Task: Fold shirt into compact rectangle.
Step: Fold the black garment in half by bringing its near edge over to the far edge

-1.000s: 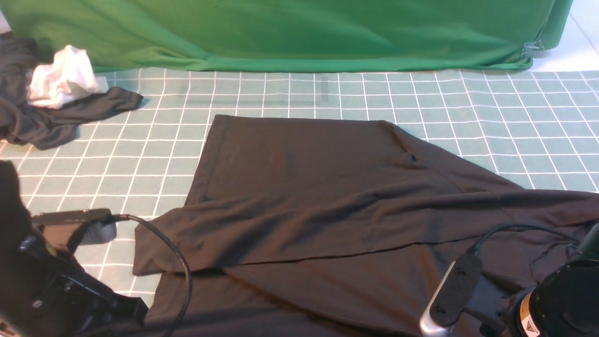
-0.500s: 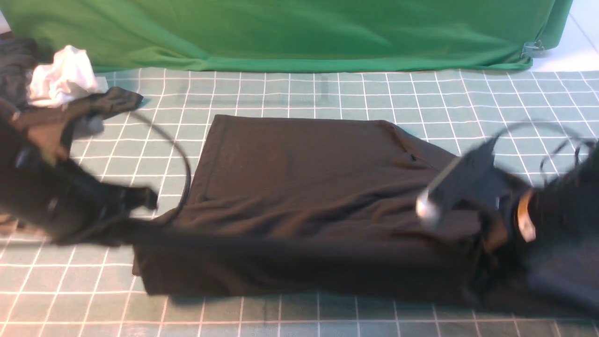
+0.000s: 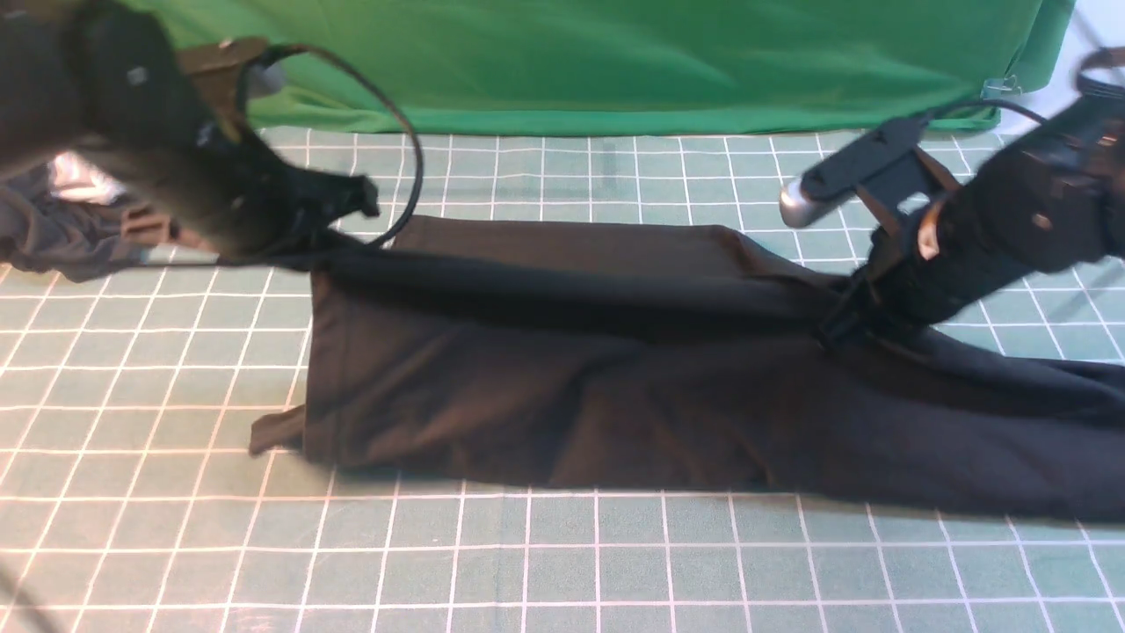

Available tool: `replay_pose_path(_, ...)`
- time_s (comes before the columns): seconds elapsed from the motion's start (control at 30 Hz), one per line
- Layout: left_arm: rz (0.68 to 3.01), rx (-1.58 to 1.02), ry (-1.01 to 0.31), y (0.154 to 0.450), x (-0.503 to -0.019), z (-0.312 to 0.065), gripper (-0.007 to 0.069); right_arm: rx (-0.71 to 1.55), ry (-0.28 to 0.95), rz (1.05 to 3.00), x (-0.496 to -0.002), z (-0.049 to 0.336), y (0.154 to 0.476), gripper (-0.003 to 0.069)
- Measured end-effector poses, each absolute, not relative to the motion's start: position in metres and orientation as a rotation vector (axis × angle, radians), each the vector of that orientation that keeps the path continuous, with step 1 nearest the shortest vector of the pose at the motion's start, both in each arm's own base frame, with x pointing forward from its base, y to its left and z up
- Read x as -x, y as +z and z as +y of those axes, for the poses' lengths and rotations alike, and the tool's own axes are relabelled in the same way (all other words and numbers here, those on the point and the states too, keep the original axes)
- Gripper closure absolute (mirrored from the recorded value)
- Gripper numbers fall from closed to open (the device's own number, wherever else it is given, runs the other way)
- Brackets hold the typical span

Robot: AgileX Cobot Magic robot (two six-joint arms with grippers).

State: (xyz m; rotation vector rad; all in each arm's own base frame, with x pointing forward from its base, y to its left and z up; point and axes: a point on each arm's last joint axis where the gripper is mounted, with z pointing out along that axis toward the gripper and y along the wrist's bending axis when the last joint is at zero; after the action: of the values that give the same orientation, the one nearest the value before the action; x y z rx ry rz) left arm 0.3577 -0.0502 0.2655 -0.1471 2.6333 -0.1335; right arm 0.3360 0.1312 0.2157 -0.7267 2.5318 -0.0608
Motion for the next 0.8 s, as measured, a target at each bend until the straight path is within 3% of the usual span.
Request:
replay_pose_path(0.37, 2.526, 0.071, -0.036, 0.226, -0.457, -0.055, 0.0609, 0.672, -0.062, 2.469, -0.406, 0.137, 0.181, 0.059)
replay_pose_path(0.57, 2.524, 0.101, -0.026, 0.21, -0.478, -0.047, 0.0603, 0.682, -0.054, 2.404, -0.419, 0.141, 0.166, 0.0514)
replay_pose_path(0.7, 2.504, 0.174, -0.044, 0.202, -0.486, -0.041, 0.0536, 0.67, -0.056, 2.385, -0.426, 0.135, 0.157, 0.04)
replay_pose_path(0.8, 2.487, 0.177, -0.028, 0.204, -0.488, -0.037, 0.0459, 0.641, -0.067, 2.381, -0.431, 0.126, 0.161, 0.037)
